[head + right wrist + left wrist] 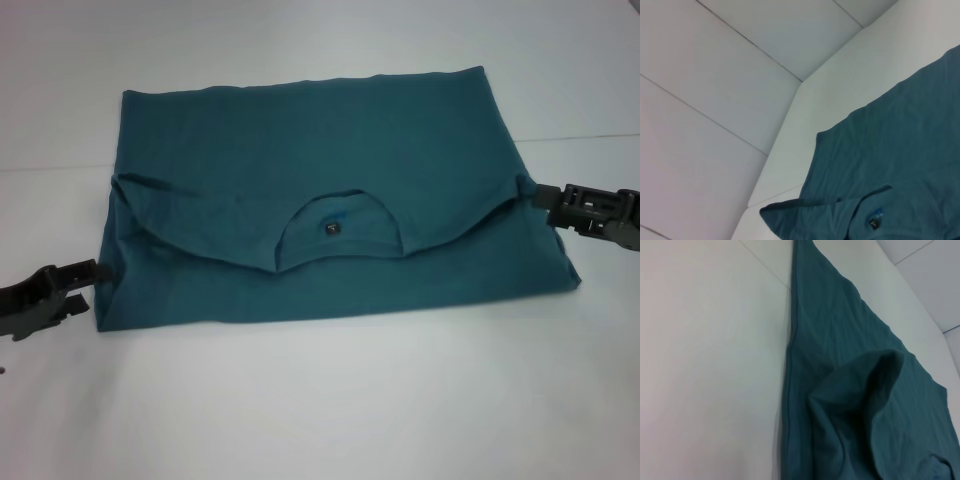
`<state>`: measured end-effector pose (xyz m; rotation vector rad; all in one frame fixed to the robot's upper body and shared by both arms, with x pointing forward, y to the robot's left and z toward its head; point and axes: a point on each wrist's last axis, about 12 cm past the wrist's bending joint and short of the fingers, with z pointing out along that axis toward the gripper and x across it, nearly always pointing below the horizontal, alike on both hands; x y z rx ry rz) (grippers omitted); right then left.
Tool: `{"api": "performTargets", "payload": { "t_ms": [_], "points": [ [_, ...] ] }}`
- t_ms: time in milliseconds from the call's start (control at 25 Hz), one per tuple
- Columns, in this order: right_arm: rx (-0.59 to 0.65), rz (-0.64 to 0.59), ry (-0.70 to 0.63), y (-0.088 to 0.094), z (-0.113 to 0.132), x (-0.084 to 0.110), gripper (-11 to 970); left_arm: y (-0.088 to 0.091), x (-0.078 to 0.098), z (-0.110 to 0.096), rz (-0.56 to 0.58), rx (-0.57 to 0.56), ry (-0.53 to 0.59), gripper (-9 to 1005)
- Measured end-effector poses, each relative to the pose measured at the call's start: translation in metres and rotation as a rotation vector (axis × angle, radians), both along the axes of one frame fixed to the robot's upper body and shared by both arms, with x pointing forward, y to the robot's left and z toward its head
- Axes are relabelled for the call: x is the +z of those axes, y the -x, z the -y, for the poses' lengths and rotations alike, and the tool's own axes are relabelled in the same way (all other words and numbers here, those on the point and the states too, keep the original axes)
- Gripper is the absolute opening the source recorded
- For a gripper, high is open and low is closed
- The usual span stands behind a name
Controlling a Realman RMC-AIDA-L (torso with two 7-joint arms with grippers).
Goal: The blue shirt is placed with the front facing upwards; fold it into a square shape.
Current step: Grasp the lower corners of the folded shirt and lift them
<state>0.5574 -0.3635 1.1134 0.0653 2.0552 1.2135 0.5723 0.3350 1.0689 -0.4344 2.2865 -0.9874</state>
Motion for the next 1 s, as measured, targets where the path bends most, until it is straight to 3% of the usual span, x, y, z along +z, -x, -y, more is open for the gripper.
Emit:
{"api": "performTargets", "payload": {
  "t_ms": [440,1000],
  "points": [
    [-0.019,-0.009,0.006,0.001,0.002,-0.005,746,-0.01,-0.008,0.013,0.064,-0.06,-0.104,705],
    [-0.043,-0.018,0.007,0.001,0.004,-0.008,746,-0.011,-0.013,0.022,0.051,-0.093,-0.119,706]
  ]
}}
